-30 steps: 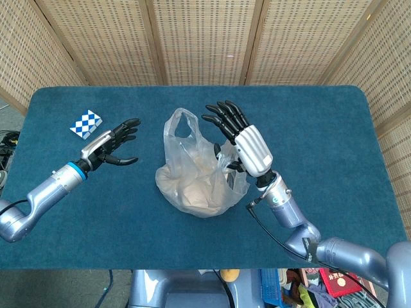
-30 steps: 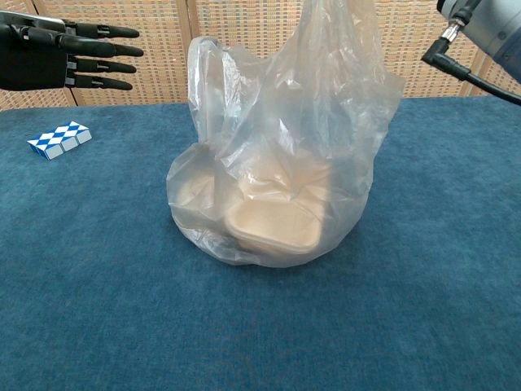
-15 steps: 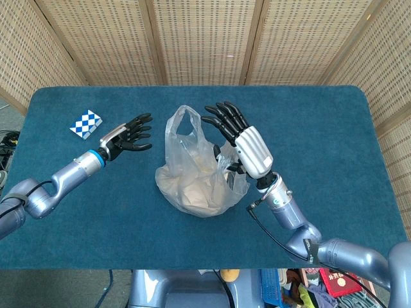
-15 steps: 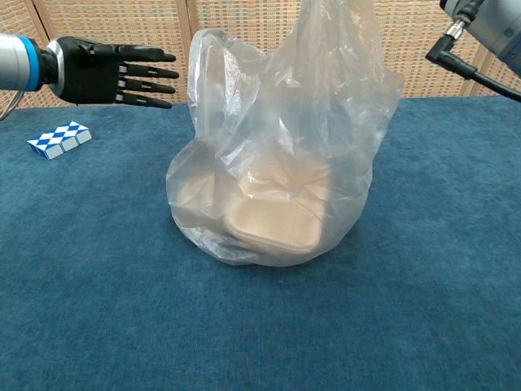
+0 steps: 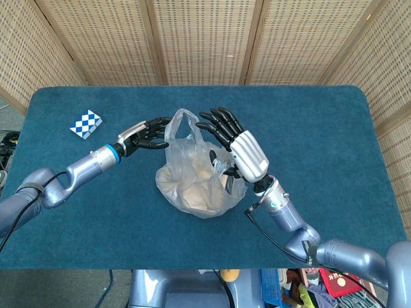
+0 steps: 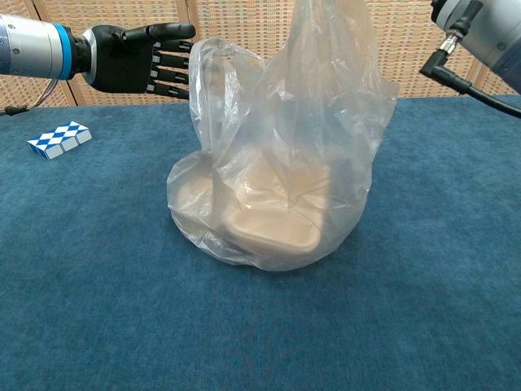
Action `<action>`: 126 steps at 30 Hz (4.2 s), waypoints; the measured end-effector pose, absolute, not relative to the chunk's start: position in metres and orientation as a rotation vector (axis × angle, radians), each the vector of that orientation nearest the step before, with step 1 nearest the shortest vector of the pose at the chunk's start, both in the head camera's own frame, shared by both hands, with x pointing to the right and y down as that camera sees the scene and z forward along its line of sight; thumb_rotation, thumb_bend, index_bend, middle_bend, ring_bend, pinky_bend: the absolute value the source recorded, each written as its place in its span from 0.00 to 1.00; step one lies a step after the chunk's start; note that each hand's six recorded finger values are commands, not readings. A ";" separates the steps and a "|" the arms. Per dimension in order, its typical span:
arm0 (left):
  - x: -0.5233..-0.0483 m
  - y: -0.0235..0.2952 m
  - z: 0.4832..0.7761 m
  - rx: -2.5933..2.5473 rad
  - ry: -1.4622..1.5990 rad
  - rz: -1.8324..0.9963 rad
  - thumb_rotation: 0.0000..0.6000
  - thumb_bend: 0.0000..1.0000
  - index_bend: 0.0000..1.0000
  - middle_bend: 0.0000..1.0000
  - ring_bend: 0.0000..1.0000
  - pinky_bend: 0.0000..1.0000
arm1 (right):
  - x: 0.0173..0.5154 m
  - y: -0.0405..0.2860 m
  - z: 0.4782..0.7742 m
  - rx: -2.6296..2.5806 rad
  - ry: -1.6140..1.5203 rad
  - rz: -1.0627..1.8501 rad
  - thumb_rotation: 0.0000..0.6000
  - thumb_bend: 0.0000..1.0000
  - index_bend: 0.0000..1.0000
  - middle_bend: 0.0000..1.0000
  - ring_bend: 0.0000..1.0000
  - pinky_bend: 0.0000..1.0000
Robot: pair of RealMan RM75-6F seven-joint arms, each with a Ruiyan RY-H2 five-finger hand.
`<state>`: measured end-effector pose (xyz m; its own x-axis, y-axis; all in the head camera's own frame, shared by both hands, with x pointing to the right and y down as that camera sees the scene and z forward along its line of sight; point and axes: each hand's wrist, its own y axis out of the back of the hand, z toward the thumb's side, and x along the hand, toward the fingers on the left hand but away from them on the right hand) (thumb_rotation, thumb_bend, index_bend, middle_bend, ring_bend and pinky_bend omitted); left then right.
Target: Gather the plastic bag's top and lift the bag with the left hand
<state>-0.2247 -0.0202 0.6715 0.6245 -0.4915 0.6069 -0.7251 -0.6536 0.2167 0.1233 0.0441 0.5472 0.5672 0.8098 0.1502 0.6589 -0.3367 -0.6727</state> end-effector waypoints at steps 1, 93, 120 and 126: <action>-0.223 -0.020 0.671 2.401 -0.954 0.707 0.74 0.09 0.16 0.17 0.19 0.20 | 0.123 0.045 0.548 -2.096 -1.168 0.273 1.00 0.71 0.15 0.12 0.00 0.00; -0.261 0.021 0.658 2.261 -0.721 0.212 0.48 0.20 0.15 0.14 0.23 0.29 | 0.148 0.046 0.548 -2.064 -1.203 0.288 1.00 0.71 0.15 0.12 0.00 0.00; -0.190 0.024 0.630 2.273 -0.469 0.086 0.35 0.13 0.06 0.00 0.04 0.10 | 0.143 0.047 0.545 -2.060 -1.193 0.283 1.00 0.72 0.15 0.12 0.00 0.00; -0.191 0.033 0.630 2.312 -0.376 0.139 0.36 0.13 0.11 0.03 0.06 0.10 | 0.142 0.045 0.545 -2.061 -1.192 0.288 1.00 0.72 0.15 0.12 0.00 0.00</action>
